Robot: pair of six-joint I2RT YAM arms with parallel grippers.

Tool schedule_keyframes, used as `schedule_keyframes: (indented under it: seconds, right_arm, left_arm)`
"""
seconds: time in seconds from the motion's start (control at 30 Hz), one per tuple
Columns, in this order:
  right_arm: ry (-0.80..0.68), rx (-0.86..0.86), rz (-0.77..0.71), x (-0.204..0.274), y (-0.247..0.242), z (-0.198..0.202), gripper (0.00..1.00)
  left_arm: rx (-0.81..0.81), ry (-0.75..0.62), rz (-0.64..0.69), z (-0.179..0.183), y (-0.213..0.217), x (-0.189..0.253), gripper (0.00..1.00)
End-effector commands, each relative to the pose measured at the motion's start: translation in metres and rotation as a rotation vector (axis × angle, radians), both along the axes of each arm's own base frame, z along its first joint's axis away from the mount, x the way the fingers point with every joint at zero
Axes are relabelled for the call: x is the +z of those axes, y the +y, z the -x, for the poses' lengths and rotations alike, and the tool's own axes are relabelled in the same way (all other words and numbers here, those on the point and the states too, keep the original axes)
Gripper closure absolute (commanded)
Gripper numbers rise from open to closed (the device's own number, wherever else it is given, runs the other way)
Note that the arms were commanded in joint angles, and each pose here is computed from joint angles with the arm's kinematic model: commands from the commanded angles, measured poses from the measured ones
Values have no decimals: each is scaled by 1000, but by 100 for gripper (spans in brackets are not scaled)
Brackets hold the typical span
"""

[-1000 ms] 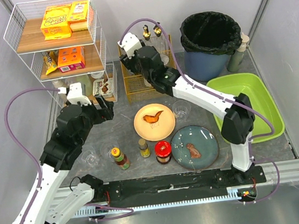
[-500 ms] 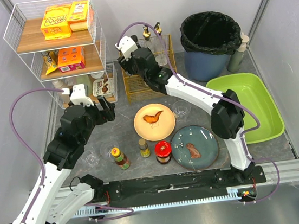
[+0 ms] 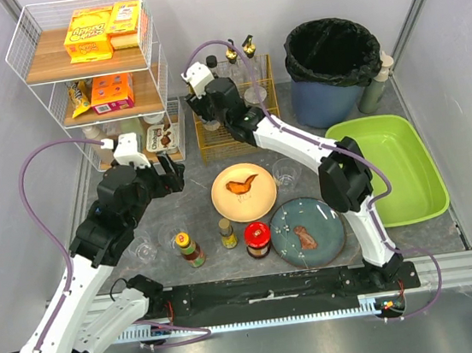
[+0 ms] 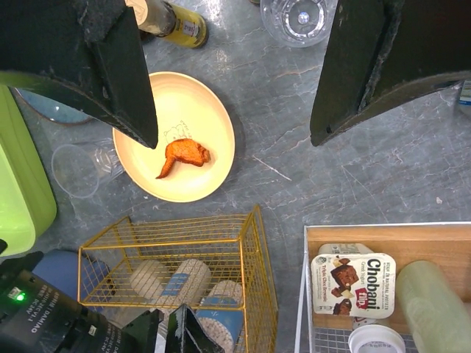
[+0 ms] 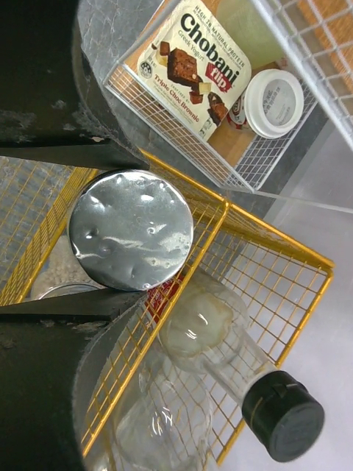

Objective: Clear the kitchen counter

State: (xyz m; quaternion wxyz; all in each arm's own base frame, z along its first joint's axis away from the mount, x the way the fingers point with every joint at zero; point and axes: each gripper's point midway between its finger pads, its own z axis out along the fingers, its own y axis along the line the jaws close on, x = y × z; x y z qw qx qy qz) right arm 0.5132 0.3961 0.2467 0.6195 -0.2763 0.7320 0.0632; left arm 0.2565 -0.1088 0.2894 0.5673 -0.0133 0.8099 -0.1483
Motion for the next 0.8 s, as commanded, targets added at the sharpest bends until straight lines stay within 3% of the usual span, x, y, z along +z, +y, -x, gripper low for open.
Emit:
schedule_keyframes:
  seconds: [0.0,0.07,0.33,0.57,0.77]
  right_arm:
    - [-31,-19,-67,13,-5,-20,88]
    - [-14,-23,-79,6,-7,-25,87]
    - [51,-10,-117,-20,-5,-32,68]
    - [42,-9,-180,-5,-4,-30,26]
    - [-15,15,-240,40,-8,-19,12]
  left_arm:
    - [-17,-15,33,-2,-6,7,10]
    - [-23,-11,32,-1,-7,6,10]
    - [-27,10,34,0,-8,2,10]
    - [-31,28,41,3,-9,2,10]
    - [-32,32,47,4,-9,7,10]
